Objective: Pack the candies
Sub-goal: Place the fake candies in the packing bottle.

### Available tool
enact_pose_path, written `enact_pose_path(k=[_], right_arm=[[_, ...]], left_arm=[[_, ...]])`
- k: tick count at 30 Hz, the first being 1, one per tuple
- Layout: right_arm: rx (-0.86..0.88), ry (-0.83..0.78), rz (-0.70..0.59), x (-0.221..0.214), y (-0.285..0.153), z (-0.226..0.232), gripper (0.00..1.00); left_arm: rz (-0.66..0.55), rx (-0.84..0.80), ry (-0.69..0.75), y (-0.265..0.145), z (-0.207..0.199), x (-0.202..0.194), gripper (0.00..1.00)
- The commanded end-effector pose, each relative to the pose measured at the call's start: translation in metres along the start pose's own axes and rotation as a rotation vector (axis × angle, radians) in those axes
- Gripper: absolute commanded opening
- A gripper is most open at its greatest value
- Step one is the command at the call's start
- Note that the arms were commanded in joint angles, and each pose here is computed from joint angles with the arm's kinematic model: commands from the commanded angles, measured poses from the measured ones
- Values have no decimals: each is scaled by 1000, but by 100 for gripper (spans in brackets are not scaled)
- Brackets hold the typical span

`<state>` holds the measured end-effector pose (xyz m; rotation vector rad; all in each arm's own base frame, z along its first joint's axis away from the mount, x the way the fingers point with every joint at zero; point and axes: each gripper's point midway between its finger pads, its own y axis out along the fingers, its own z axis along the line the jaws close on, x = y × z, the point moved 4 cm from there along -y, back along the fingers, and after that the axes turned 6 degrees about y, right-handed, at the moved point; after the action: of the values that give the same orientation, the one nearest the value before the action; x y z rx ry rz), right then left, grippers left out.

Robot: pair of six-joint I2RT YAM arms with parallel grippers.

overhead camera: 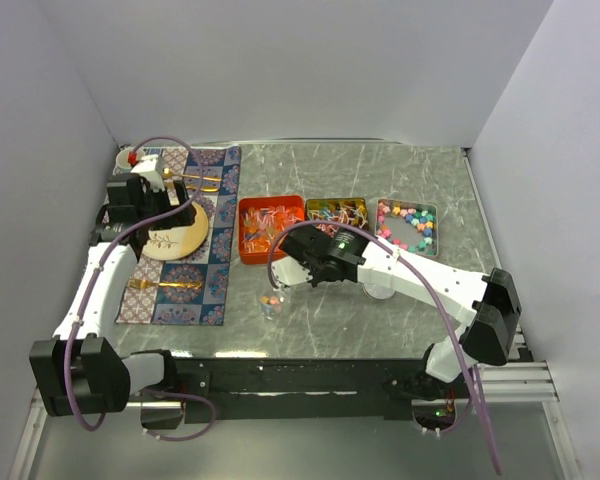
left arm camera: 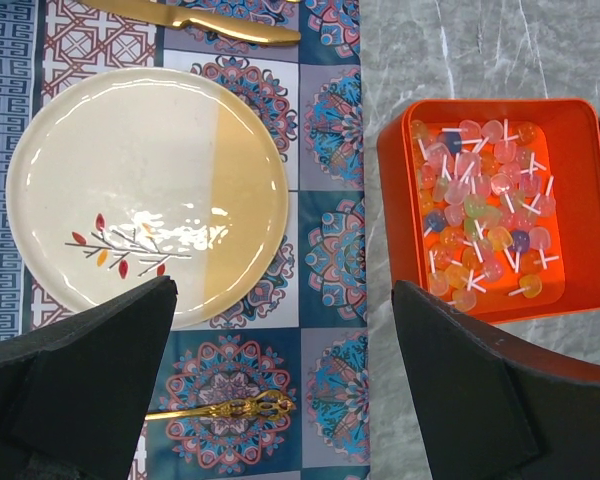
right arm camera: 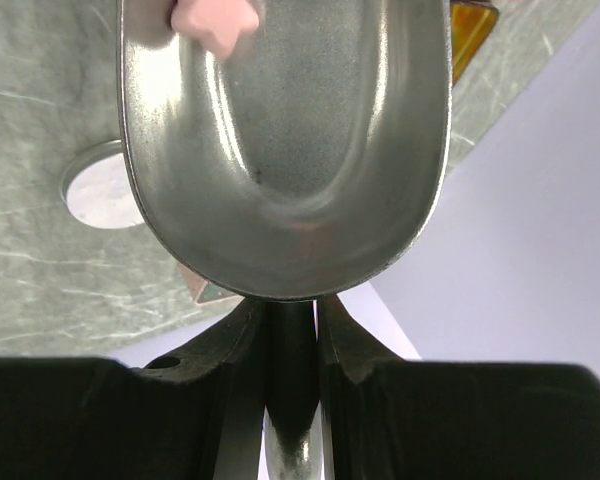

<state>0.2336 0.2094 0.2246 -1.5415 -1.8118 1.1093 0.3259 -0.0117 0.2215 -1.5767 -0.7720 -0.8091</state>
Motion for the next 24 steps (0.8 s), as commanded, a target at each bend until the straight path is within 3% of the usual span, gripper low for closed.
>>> enact_pose_path(k=[1, 24], right_arm=[[-88, -29, 28, -2, -20, -20, 0], [-153, -188, 105, 10, -53, -29, 0]], left_arm=[[-78, -18, -5, -7, -3, 15, 97], [-110, -37, -12, -15, -7, 19, 96]])
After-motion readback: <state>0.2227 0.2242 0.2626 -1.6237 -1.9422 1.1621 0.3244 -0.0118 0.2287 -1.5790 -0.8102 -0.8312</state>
